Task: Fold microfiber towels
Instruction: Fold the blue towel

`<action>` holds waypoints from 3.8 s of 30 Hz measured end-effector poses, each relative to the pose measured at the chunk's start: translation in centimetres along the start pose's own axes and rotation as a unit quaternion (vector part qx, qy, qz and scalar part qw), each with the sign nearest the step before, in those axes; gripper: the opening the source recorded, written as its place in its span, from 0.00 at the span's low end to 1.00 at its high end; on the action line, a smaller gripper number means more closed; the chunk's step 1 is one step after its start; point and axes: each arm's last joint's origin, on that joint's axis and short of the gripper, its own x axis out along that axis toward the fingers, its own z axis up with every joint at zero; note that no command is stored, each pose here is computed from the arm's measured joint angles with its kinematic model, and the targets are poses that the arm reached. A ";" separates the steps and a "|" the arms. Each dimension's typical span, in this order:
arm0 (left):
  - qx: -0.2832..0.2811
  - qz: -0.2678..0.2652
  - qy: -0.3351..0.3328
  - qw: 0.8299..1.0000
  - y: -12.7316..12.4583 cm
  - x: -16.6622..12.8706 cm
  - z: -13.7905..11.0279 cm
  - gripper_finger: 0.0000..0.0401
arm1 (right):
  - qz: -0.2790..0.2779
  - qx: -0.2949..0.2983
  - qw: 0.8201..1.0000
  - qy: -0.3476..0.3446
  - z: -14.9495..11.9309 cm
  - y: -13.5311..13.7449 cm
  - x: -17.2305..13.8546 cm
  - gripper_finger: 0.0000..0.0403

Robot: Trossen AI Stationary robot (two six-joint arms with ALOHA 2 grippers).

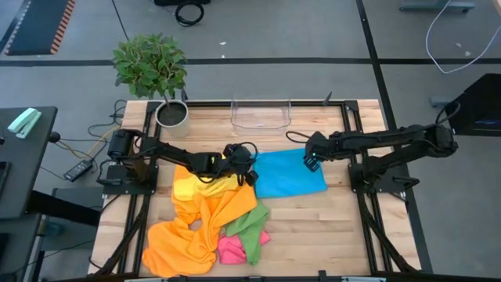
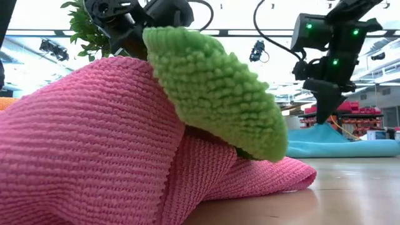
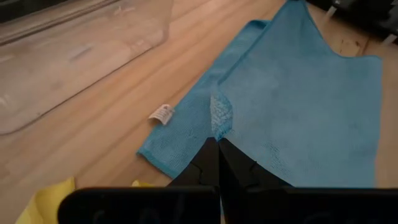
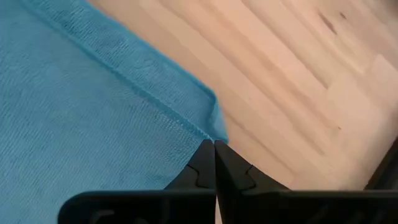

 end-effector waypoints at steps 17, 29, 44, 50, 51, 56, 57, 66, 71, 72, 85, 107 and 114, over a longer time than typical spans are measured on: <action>0.016 0.017 0.005 1.000 1.1 0.6 0.5 0.08 | -0.005 0.022 0.999 -0.023 1.3 -1.0 0.6 0.06; 0.009 -0.029 0.040 0.999 2.1 1.0 1.1 0.29 | 0.049 0.109 0.992 0.040 1.2 -1.1 -0.4 0.33; 0.052 -0.128 0.116 0.984 1.1 4.8 -0.1 0.02 | 0.140 0.180 0.973 0.035 -7.7 5.7 -1.6 0.02; 0.073 -0.119 0.142 0.980 0.2 6.5 0.2 0.02 | 0.106 0.183 0.975 0.060 -9.9 5.4 -0.2 0.01; 0.077 -0.116 0.151 0.979 0.1 6.8 0.1 0.02 | 0.101 0.182 0.976 0.065 -10.1 5.4 0.0 0.01; 0.078 -0.132 0.178 0.972 -0.8 8.0 -0.8 0.02 | 0.082 0.170 0.978 0.090 -10.8 4.9 0.5 0.01; 0.078 -0.138 0.174 0.972 -1.2 8.2 -0.8 0.02 | 0.067 0.165 0.979 0.097 -10.8 4.7 0.5 0.01; 0.127 -0.256 0.155 0.946 -6.0 7.1 1.4 0.04 | -0.006 0.136 0.988 0.068 -7.8 3.1 -3.2 0.01; 0.171 -0.277 0.120 0.938 -6.7 4.9 6.4 0.04 | 0.088 0.150 0.985 0.007 -5.6 5.2 -5.8 0.01; 0.188 -0.279 0.110 0.936 -6.6 4.3 7.5 0.03 | 0.121 0.155 0.980 -0.006 -5.4 6.1 -6.0 0.00; 0.251 -0.244 0.202 0.915 0.6 5.4 3.9 0.02 | 0.250 0.176 0.951 -0.036 -6.8 15.8 0.0 0.00; 0.209 -0.305 0.158 0.916 0.6 6.6 4.0 0.02 | 0.234 0.032 0.962 0.134 -10.6 13.1 -3.4 0.00; 0.208 -0.405 0.160 0.876 -1.4 4.5 4.3 0.02 | 0.318 0.025 0.944 0.082 -11.2 11.6 -7.7 0.00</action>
